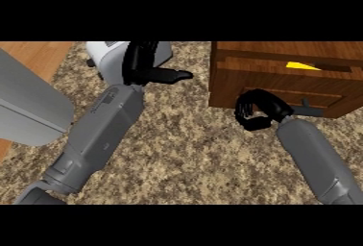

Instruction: Pick up the cup, place it into the drawer and close the drawer

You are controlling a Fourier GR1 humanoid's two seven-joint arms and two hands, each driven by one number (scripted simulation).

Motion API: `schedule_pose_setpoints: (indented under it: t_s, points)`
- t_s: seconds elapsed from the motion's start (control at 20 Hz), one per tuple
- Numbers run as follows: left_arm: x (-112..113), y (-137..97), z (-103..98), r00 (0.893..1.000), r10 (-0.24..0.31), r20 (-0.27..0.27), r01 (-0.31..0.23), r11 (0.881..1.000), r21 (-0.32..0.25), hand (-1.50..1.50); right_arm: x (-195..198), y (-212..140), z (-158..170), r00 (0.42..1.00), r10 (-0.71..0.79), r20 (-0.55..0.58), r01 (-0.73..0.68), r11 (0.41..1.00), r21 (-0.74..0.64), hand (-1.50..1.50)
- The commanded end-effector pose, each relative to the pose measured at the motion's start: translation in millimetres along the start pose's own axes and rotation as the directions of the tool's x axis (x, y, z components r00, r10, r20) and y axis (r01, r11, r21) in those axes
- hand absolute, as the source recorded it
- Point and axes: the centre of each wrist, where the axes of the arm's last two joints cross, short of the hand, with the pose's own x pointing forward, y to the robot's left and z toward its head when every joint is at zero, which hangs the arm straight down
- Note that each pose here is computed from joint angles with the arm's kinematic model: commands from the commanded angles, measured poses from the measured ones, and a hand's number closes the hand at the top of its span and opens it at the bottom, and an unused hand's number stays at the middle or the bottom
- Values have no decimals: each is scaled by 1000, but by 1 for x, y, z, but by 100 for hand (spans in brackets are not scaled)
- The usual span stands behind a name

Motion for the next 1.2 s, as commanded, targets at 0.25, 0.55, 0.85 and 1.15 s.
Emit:
schedule_pose_setpoints:
  t_s: [0.25,0.55,0.85,1.15]
  points:
    - [8,37,13,1000,-2,-11,2,1000,-30,-150,2,-92,-7,999,-54,-6,50,963,-265,150]
    - [6,37,18,1000,17,-15,-18,998,-54,-150,1,-116,2,995,-97,-9,90,946,-312,150]
    - [5,37,23,999,27,-18,-28,996,-81,-150,8,-141,11,991,-129,26,130,937,-325,150]
    - [5,41,26,998,48,-26,-51,994,-97,-150,4,-144,20,987,-154,51,162,936,-314,150]
